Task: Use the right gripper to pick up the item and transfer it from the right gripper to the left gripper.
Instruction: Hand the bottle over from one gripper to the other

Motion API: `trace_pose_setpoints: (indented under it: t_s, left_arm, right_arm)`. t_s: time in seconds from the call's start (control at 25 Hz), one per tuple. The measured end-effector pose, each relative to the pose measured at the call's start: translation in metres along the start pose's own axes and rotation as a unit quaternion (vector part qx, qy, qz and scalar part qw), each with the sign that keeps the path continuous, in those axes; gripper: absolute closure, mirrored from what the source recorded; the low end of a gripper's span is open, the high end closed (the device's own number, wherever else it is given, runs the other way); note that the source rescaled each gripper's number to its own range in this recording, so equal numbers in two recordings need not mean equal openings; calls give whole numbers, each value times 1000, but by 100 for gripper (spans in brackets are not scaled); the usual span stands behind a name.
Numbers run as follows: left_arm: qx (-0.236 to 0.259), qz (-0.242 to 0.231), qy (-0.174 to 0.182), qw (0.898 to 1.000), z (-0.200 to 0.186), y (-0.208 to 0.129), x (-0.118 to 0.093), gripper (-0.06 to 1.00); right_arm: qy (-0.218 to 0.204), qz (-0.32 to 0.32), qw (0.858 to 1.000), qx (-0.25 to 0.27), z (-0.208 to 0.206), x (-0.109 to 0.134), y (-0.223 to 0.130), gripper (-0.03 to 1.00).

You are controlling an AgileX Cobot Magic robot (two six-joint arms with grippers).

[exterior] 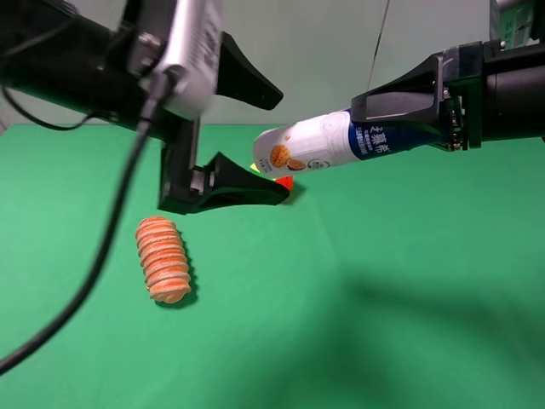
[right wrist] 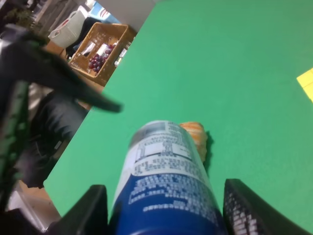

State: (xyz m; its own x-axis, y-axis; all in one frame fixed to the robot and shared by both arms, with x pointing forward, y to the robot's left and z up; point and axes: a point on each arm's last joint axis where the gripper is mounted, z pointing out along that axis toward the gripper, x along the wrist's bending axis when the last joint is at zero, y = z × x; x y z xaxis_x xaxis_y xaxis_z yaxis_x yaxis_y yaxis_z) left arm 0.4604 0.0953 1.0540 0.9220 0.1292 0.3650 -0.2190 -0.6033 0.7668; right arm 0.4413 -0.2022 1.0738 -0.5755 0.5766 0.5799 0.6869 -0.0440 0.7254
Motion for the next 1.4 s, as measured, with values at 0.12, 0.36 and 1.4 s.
trace_pose_setpoints:
  t_s: [0.12, 0.36, 1.4]
  left_arm:
    - [3, 6, 5, 1000, 12, 4, 3, -2]
    - [5, 11, -6, 1000, 34, 8, 9, -2]
    - [22, 70, 6, 997, 79, 14, 11, 90]
  right_arm:
    - [0, -1, 1000, 0, 0, 0, 0, 94]
    - [1, -2, 1000, 1, 0, 0, 0, 94]
    - [-6, -7, 1000, -1, 0, -1, 1, 94]
